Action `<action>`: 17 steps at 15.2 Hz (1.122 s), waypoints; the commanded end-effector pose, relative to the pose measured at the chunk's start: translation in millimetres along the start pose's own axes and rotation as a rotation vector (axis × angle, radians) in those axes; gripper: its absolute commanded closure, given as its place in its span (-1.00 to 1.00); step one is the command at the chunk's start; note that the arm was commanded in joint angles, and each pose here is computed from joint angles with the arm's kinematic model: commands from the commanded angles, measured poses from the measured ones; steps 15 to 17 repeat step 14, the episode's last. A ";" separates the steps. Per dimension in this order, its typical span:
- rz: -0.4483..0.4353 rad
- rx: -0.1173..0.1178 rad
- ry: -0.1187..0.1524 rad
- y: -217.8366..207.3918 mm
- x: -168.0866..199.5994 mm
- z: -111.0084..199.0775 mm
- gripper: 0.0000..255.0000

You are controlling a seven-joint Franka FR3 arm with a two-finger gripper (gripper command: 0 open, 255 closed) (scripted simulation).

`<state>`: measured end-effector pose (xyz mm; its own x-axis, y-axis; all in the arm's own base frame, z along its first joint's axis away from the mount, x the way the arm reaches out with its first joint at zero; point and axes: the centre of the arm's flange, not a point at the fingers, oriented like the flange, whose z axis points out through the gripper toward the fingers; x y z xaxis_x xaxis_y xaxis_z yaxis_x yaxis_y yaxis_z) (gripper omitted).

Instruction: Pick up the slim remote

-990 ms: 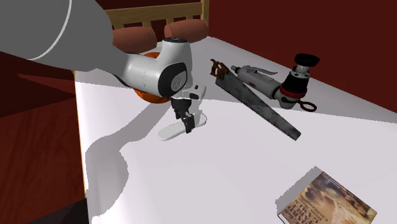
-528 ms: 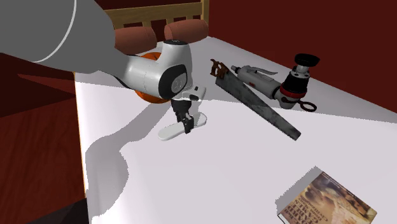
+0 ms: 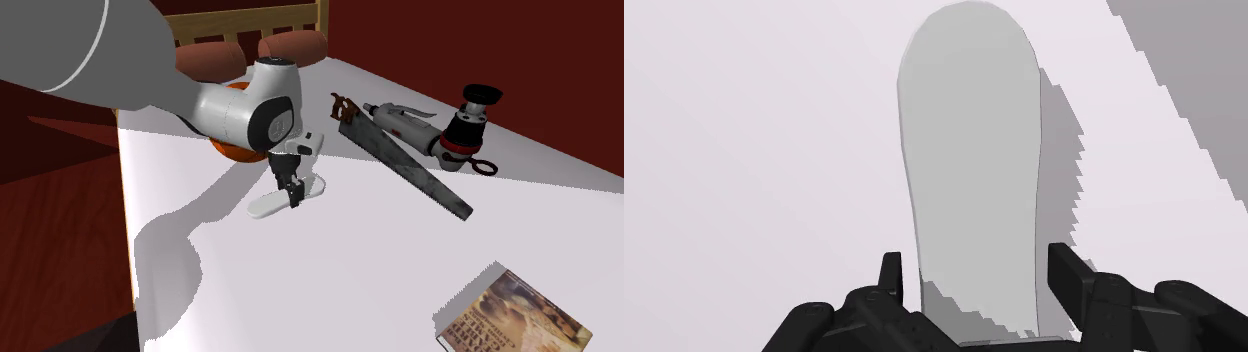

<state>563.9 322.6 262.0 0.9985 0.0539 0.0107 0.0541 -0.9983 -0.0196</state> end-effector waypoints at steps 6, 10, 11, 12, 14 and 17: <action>0.000 0.000 0.000 -0.6 0.8 -36.9 1.00; 0.000 0.000 0.000 -1.0 1.0 -58.0 1.00; 0.000 0.000 0.000 -1.1 1.1 -63.3 1.00; 0.000 0.000 0.000 -1.2 1.1 -68.6 1.00; 0.000 0.000 0.000 -1.3 1.1 -69.4 1.00; 0.000 0.000 0.000 -1.3 1.1 -69.4 1.00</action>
